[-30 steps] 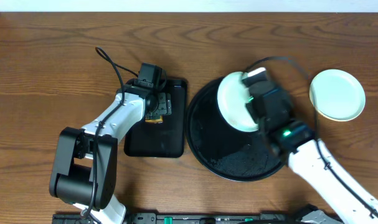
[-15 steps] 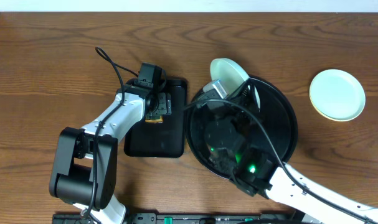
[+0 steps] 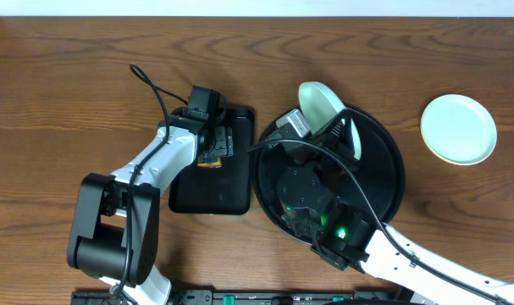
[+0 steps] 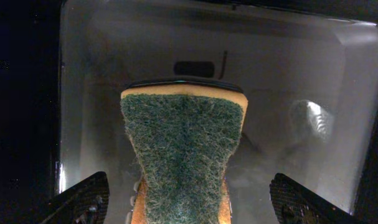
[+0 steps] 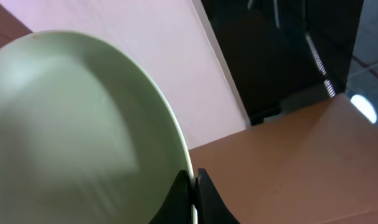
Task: Clean dirty plates on tray and stack at the side
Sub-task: 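Lift the cleaned green plate by its rim with the right gripper, then carry the plate right and set it onto the plate stack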
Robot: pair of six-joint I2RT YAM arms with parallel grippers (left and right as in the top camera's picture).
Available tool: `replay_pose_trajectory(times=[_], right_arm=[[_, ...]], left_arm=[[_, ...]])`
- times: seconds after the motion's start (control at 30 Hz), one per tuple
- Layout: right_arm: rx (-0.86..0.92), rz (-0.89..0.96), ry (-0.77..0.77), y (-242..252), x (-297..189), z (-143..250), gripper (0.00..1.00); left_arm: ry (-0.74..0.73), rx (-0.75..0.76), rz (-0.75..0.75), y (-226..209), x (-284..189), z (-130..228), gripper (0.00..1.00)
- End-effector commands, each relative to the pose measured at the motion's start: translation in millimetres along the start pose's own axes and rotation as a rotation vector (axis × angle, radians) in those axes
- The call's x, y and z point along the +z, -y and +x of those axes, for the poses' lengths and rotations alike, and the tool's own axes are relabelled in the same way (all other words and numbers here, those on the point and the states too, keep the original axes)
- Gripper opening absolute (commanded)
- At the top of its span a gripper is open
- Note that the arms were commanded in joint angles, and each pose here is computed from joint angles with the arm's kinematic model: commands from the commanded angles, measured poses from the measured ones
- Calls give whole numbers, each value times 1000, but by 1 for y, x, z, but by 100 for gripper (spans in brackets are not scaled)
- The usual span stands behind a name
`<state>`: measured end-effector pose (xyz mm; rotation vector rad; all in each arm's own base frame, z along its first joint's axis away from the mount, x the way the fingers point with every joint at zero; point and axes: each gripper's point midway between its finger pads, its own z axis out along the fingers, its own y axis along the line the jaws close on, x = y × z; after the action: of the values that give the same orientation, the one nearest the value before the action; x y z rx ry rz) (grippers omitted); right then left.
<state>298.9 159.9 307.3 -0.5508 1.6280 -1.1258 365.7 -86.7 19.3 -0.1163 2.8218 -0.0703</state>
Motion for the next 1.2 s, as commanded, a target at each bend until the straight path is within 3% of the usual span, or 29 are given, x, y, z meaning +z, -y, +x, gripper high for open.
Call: replay_pose_trajectory(times=[0.0, 0.17, 0.4, 0.47, 0.6, 0.7, 1.0, 1.17], right_arm=[[260, 17, -29, 8, 10, 8, 1], [403, -199, -54, -39, 38, 29, 1], [706, -621, -276, -96, 78, 79, 1], [819, -780, -296, -103, 85, 82, 1], [1029, -920, -354, -93, 104, 104, 1], [1152, -857, -408, -67, 133, 145, 1], [1423, -290, -603, 19, 202, 316, 1], [1453, -160, -634, 24, 224, 377, 1]], left_arm=[[-8, 7, -20, -4, 4, 3, 84], [-9, 7, -20, -4, 4, 3, 84], [-8, 7, -20, -4, 4, 3, 84], [-9, 6, -20, -4, 4, 3, 84], [-9, 6, -20, -4, 4, 3, 84], [-8, 6, -20, -4, 4, 3, 84], [-8, 6, -20, -4, 4, 3, 84], [-9, 7, -20, -4, 4, 3, 84]])
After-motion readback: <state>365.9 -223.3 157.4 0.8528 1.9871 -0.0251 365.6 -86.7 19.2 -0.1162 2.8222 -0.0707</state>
